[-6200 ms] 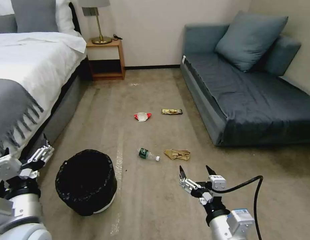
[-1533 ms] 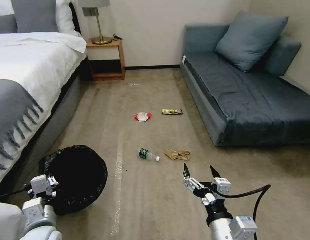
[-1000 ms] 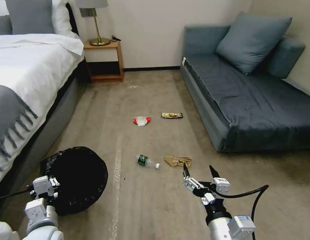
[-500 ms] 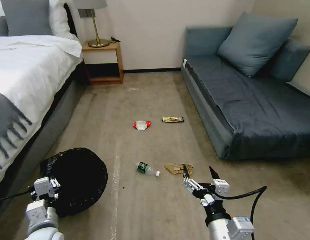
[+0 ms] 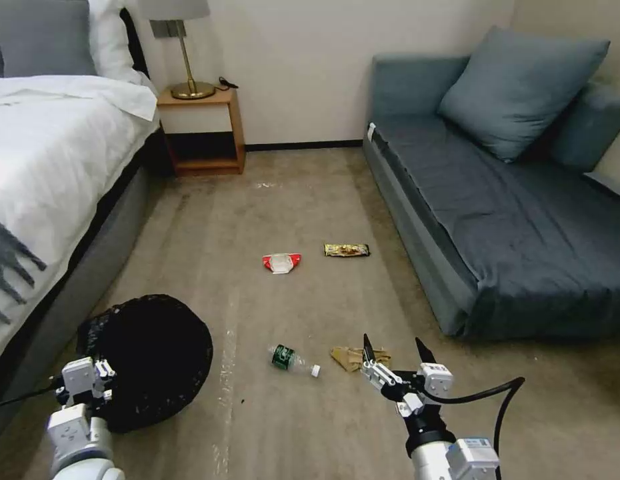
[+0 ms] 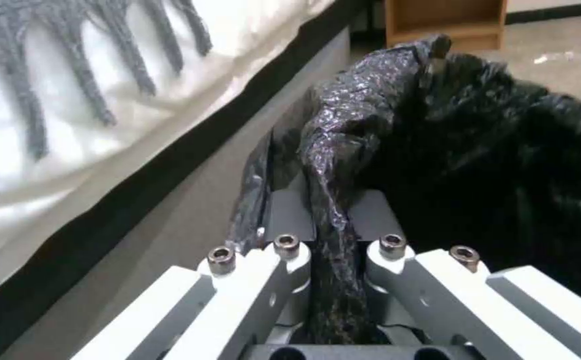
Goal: Pick up the trash bin, then pick up the garbage on the floor and place it into the trash bin.
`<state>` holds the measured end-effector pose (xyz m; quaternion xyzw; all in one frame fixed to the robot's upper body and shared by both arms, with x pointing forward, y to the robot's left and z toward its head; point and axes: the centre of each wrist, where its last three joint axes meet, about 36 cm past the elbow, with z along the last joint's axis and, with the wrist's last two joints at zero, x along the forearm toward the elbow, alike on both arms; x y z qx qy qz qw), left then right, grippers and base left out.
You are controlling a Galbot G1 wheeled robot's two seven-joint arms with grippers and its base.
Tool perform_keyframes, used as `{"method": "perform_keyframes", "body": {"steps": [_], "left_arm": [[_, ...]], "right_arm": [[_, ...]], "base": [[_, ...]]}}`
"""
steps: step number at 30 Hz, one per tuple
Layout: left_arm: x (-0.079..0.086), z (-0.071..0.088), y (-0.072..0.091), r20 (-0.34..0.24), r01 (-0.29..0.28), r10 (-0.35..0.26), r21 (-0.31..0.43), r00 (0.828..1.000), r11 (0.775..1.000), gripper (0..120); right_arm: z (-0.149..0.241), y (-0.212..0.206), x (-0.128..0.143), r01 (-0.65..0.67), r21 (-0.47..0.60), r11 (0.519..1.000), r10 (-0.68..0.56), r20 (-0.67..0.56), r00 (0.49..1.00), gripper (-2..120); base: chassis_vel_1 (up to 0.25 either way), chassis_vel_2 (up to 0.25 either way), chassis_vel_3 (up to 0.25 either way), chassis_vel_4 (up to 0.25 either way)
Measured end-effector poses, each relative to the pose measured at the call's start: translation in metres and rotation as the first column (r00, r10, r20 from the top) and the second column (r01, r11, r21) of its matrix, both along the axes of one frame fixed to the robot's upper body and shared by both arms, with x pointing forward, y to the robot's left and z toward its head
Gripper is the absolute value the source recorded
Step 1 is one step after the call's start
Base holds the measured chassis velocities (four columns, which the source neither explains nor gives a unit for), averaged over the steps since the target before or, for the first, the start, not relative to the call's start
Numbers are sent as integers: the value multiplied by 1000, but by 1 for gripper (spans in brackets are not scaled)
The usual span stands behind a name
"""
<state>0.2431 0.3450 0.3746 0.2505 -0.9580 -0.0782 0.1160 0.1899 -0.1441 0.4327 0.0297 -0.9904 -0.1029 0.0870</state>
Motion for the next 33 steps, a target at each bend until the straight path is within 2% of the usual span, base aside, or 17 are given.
{"method": "perform_keyframes", "body": {"steps": [21, 27, 33], "left_arm": [[2, -5, 2, 13, -12, 12, -4, 1000, 1000, 5], [2, -6, 6, 34, -14, 14, 6, 999, 1000, 5], [1, -8, 6, 59, -14, 13, 5, 998, 1000, 5]], "right_arm": [[-9, -8, 2, -19, -29, 999, 18, -6, 1000, 100], [-28, -17, 7, -75, -78, 994, 74, -20, 997, 100], [-56, -40, 33, -197, -147, 969, 192, -48, 980, 100]], "base": [[-87, 90, 86, -89], [-88, 83, 90, -84], [-76, 53, 58, -67]]}}
